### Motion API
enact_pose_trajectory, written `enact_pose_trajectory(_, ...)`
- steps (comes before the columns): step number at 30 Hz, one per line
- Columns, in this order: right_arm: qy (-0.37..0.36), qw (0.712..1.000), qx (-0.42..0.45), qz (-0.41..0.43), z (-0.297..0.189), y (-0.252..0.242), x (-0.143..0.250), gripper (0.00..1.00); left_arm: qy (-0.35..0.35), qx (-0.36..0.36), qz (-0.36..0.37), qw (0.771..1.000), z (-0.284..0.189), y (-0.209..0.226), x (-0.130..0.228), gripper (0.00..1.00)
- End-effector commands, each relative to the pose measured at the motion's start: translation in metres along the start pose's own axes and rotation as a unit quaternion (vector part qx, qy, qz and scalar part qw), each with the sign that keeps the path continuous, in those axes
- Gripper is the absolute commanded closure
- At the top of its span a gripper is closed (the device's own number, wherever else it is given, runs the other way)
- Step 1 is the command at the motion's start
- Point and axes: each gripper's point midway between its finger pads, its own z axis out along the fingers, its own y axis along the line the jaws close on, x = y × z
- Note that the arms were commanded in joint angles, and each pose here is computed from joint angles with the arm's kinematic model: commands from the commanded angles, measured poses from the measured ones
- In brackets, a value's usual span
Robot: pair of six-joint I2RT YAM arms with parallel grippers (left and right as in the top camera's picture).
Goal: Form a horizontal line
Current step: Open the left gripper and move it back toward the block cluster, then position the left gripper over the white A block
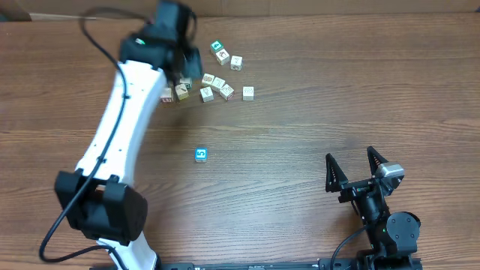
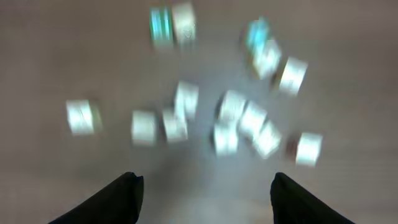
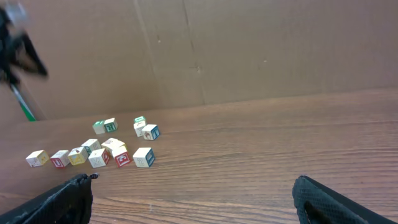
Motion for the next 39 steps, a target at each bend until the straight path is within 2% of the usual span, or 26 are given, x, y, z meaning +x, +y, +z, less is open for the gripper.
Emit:
enact_pose_trajectory(1, -0.001, 1.0, 0.001, 0.001, 0.0, -0.001, 0.002, 0.0, -0.066, -0.013, 0.011, 0.998, -0.019, 0.02, -0.043, 0.34)
enact_pose_trajectory(6, -0.001, 1.0, 0.001, 0.001, 0.0, -0.001, 0.002, 0.0, -0.085, -0.03, -0.041, 0.995, -0.015, 0.056, -0.06, 0.31)
enact_pose_trajectory(15, -0.001, 1.0, 0.001, 0.001, 0.0, -0.001, 0.002, 0.0, -0.007, -0.086, -0.089, 0.992, 0.019, 0.121, -0.029, 0.3)
enact_pose_trajectory(18, -0.001, 1.0, 0.001, 0.001, 0.0, -0.001, 0.002, 0.0, 0.031, -0.101, -0.095, 0.99, 0.041, 0.136, -0.014, 0.33)
enact_pose_trajectory(22, -0.001, 1.0, 0.001, 0.001, 0.0, -0.001, 0.002, 0.0, 0.089, -0.115, -0.098, 0.984, 0.08, 0.148, 0.012, 0.39)
enact_pose_trajectory(28, -0.001, 1.0, 0.001, 0.001, 0.0, -0.001, 0.002, 0.0, 0.155, -0.118, -0.081, 0.978, 0.131, 0.153, 0.045, 0.39)
enact_pose_trajectory(39, -0.001, 1.0, 0.001, 0.001, 0.0, -0.001, 0.002, 0.0, 0.169, -0.124, -0.081, 0.974, 0.149, 0.171, 0.054, 0.39)
